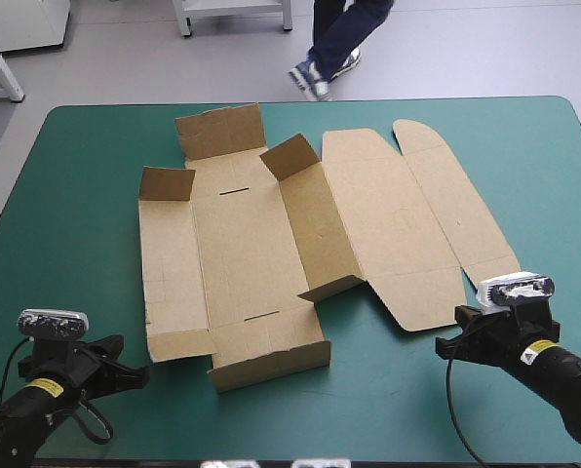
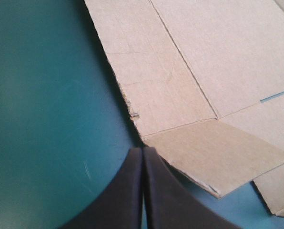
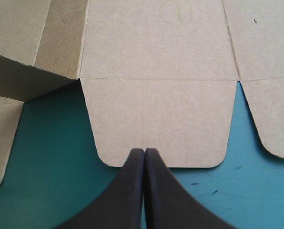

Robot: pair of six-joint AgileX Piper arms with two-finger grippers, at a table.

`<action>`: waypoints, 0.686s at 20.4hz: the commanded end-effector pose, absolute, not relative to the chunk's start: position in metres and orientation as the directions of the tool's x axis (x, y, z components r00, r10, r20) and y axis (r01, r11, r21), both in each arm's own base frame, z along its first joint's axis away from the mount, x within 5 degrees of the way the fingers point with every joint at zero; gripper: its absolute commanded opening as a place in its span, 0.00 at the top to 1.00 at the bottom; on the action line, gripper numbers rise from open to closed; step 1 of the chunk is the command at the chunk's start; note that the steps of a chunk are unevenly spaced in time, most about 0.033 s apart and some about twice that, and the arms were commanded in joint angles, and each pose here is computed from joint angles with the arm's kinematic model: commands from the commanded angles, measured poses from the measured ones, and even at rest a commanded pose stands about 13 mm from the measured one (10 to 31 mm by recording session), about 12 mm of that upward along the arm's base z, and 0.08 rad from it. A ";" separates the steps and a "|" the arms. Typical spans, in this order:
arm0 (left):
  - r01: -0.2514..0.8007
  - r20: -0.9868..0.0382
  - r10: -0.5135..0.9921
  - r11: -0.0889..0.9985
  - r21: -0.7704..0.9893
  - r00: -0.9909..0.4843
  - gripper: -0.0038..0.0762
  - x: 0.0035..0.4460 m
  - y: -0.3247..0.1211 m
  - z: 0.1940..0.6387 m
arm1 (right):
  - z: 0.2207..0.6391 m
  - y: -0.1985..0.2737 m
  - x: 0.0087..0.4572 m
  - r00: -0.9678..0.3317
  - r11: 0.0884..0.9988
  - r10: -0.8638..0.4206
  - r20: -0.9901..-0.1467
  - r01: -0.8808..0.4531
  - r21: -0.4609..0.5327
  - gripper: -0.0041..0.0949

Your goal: Fold the box

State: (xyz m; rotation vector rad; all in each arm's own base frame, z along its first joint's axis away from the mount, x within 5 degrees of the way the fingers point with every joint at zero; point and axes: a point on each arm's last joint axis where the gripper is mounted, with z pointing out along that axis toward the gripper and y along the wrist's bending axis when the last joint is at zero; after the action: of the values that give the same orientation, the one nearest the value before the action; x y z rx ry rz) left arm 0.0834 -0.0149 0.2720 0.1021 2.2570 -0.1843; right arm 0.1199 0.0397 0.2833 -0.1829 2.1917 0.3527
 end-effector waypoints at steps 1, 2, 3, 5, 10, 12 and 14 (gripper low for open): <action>0.134 -0.811 -0.015 0.984 -0.116 -0.585 0.96 0.089 -0.016 0.283 | 0.295 0.039 0.123 -0.539 0.949 0.011 -0.842 -0.260 0.179 0.98; 0.134 -0.811 -0.015 0.984 -0.116 -0.585 0.96 0.089 -0.016 0.283 | 0.295 0.039 0.123 -0.539 0.949 0.011 -0.842 -0.260 0.179 0.98; 0.134 -0.811 -0.015 0.984 -0.116 -0.585 0.96 0.089 -0.016 0.283 | 0.295 0.039 0.123 -0.539 0.949 0.011 -0.842 -0.260 0.179 0.98; 0.134 -0.811 -0.015 0.984 -0.116 -0.585 0.96 0.089 -0.016 0.283 | 0.295 0.039 0.123 -0.539 0.949 0.011 -0.842 -0.260 0.179 0.98; 0.134 -0.811 -0.015 0.984 -0.116 -0.585 0.96 0.089 -0.016 0.283 | 0.295 0.039 0.123 -0.539 0.949 0.011 -0.842 -0.260 0.179 0.98; 0.133 -0.811 -0.017 0.984 -0.117 -0.585 0.96 0.089 -0.016 0.283 | 0.295 0.039 0.123 -0.539 0.949 0.011 -0.842 -0.260 0.179 0.98; 0.122 -0.781 -0.058 0.978 -0.170 -0.622 0.96 0.088 -0.018 0.281 | 0.295 0.039 0.123 -0.539 0.949 0.011 -0.842 -0.260 0.179 0.98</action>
State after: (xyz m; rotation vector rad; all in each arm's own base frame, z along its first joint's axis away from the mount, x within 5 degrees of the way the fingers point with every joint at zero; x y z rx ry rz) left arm 0.0830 -0.0159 0.2718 0.0991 2.2620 -0.1992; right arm 0.1197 0.0397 0.2831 -0.1835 2.1938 0.3530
